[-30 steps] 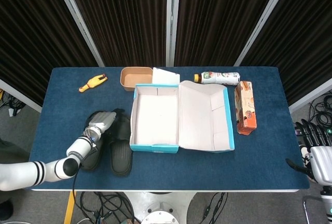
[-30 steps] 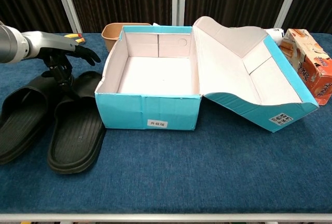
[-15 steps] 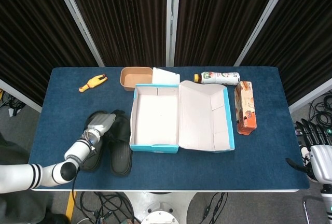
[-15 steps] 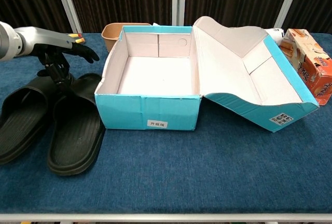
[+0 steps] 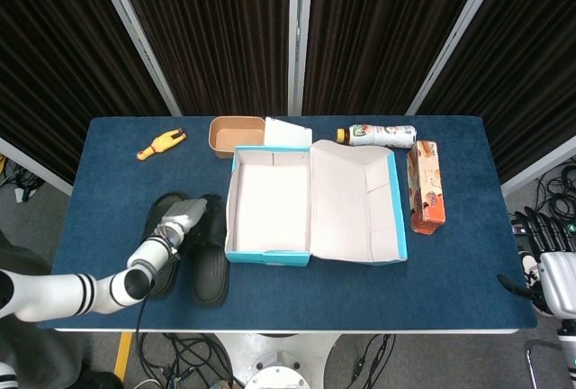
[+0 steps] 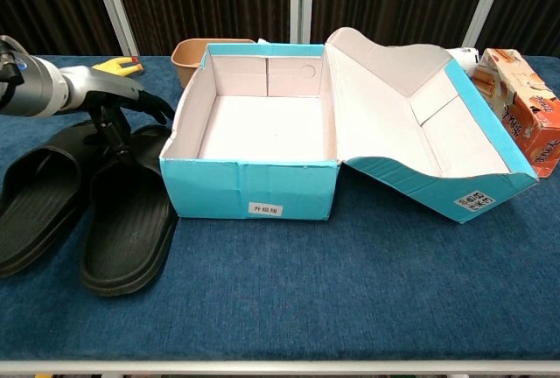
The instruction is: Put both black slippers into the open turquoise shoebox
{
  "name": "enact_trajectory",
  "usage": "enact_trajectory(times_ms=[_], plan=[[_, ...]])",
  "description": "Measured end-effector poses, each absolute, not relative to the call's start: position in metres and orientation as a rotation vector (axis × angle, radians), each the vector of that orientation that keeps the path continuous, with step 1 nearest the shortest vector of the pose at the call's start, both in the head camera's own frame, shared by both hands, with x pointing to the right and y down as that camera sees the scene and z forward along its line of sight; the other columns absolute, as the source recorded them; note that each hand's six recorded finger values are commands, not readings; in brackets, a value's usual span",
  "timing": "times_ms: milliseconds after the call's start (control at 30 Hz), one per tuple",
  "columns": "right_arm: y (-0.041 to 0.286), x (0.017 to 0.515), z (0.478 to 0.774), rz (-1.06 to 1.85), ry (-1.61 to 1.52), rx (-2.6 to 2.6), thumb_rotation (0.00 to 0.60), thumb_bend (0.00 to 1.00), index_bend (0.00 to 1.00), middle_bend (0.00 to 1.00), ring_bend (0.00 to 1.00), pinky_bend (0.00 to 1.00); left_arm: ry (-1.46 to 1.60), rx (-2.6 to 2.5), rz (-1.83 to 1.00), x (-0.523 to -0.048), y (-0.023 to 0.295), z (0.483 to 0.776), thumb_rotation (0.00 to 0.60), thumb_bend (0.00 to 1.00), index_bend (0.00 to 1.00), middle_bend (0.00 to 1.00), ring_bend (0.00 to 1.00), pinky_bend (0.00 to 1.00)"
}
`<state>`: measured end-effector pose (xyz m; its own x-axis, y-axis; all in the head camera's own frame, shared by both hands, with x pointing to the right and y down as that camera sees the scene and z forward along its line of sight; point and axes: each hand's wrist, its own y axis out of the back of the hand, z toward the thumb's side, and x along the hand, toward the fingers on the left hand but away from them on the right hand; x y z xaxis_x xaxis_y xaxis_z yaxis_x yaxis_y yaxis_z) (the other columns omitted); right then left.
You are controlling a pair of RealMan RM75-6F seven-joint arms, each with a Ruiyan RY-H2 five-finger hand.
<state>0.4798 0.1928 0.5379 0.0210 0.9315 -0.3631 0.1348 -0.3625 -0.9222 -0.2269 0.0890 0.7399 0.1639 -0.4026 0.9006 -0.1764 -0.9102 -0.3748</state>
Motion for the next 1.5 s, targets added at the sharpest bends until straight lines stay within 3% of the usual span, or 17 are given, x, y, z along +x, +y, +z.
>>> enact_trajectory(times_ms=[167, 300, 933, 1267, 1500], plan=[[0.194, 0.480, 0.540, 1.421, -1.116, -1.590, 0.600, 0.03, 0.00, 0.04, 0.00, 0.00, 0.635, -2.235, -1.847, -0.226, 0.085, 0.746, 0.600, 0.00, 0.37, 0.35, 0.79, 0.83], [0.194, 0.480, 0.539, 1.420, -1.120, -1.585, 0.600, 0.03, 0.00, 0.04, 0.00, 0.00, 0.730, -2.216, -1.839, -0.230, 0.080, 0.745, 0.600, 0.00, 0.46, 0.44, 0.83, 0.86], [0.194, 0.476, 0.535, 1.390, -1.118, -1.587, 0.600, 0.03, 0.00, 0.04, 0.00, 0.00, 0.975, -2.029, -1.735, -0.288, 0.055, 0.679, 0.600, 0.00, 0.47, 0.46, 0.84, 0.86], [0.191, 0.477, 0.532, 1.384, -1.115, -1.573, 0.600, 0.03, 0.00, 0.04, 0.00, 0.00, 1.242, -2.156, -1.531, -0.293, 0.031, 0.644, 0.600, 0.00, 0.47, 0.46, 0.83, 0.86], [0.186, 0.478, 0.524, 1.376, -1.106, -1.542, 0.600, 0.03, 0.00, 0.04, 0.00, 0.00, 1.331, -2.338, -1.302, -0.261, 0.012, 0.638, 0.600, 0.00, 0.46, 0.45, 0.81, 0.86]])
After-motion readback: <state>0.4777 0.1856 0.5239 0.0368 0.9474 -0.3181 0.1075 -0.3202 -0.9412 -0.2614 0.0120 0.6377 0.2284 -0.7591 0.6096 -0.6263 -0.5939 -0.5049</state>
